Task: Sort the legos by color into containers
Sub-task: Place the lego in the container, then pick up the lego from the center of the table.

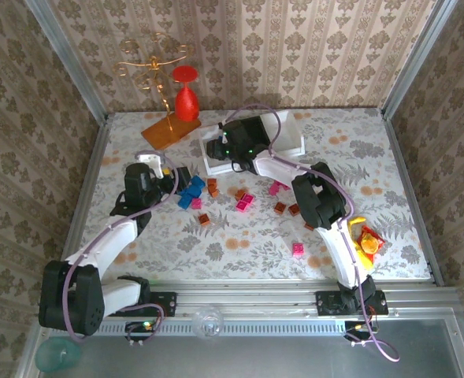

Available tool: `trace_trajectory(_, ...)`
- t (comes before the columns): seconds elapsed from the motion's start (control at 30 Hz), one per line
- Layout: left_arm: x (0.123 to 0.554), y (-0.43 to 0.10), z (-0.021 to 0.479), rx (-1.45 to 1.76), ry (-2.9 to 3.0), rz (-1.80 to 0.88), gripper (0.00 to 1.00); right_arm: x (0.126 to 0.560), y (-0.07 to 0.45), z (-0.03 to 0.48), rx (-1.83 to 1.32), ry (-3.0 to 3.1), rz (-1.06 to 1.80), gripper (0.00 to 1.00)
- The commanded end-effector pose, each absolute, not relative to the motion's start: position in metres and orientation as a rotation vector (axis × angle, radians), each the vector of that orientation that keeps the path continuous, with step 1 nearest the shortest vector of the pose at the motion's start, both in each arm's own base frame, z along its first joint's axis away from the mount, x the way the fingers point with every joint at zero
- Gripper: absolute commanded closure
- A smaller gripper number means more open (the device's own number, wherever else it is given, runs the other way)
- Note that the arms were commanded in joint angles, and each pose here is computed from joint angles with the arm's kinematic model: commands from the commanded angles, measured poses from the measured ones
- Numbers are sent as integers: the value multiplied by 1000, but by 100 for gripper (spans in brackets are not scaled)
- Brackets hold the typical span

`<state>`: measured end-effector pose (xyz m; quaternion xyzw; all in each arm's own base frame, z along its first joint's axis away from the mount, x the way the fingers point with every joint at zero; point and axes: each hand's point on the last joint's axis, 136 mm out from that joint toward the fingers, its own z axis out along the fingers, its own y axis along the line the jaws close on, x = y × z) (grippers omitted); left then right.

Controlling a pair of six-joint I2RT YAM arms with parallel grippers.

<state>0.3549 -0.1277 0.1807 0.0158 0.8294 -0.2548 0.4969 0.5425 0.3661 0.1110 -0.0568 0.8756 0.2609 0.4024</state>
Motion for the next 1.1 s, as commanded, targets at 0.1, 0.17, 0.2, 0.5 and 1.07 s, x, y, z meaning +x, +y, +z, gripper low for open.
trace_trajectory(0.1, 350, -120, 182, 9, 2011, -602, 23, 543, 355, 158, -166, 2168, 644, 41)
trace_trajectory(0.17, 350, -121, 183, 13, 2016, -606, 23, 525, 343, 172, -184, 2153, 658, 37)
trace_trajectory(0.2, 350, -123, 184, 19, 2018, -615, 23, 515, 336, 175, -194, 2150, 654, 36)
trace_trajectory(0.5, 346, -157, 186, 154, 2034, -748, 23, 389, 263, 133, -373, 2306, 415, 24)
trace_trajectory(1.07, 335, -145, 162, 163, 2124, -597, 23, 391, 307, 51, -854, 2451, 163, 29)
